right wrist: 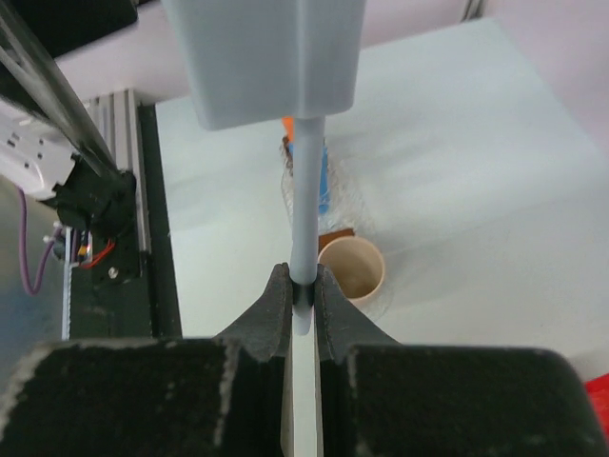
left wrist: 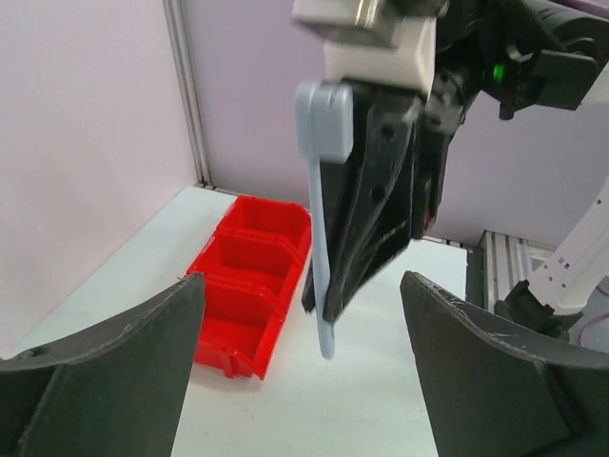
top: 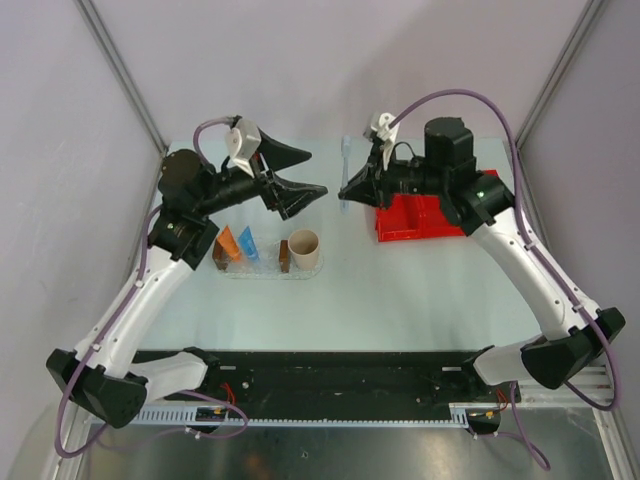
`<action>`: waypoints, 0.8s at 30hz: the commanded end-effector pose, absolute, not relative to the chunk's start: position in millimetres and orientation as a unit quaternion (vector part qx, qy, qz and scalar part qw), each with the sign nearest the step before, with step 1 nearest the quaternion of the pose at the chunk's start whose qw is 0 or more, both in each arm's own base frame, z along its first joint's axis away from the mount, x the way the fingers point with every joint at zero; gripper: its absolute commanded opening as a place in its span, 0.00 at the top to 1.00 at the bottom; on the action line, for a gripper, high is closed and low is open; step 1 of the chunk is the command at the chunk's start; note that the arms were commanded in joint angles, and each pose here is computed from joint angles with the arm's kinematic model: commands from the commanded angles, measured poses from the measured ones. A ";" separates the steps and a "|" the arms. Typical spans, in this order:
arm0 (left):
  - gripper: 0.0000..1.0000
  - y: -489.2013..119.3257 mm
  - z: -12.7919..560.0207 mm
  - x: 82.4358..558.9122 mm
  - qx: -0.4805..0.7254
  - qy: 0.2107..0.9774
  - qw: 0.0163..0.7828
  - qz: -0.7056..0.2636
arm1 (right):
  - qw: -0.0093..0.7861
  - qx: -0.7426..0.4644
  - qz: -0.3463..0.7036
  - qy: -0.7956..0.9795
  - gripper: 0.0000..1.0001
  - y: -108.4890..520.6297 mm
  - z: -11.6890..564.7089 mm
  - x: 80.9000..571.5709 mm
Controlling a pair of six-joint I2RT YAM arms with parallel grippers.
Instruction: Prepare toiletry sets of a toothbrush and toothpaste on the tray
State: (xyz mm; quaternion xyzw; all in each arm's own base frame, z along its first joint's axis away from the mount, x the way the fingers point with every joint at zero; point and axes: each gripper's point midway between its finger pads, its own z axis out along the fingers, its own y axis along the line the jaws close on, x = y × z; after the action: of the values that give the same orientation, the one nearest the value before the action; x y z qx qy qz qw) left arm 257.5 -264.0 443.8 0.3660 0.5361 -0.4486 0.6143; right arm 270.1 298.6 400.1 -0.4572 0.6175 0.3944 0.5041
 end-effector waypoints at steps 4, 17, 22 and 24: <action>0.15 -272.7 442.5 262.4 0.406 0.521 0.604 -0.445 | 0.497 -0.490 0.382 0.605 1.00 304.1 385.4 251.2; 0.19 -286.7 427.8 262.7 0.418 0.526 0.564 -0.480 | 0.493 -0.501 0.379 0.602 1.00 308.7 380.8 247.9; 0.21 -288.7 431.3 260.5 0.416 0.522 0.563 -0.487 | 0.490 -0.501 0.379 0.604 1.00 310.6 378.2 249.2; 0.22 -289.8 430.2 260.8 0.415 0.524 0.560 -0.490 | 0.489 -0.502 0.379 0.604 1.00 311.2 377.0 249.1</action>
State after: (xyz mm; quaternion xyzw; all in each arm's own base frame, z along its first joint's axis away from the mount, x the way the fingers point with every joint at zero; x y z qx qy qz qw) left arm 269.8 -287.0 404.7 0.4009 0.5579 -0.4807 0.5450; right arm 252.0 312.1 364.6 -0.4953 0.6209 0.3862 0.4691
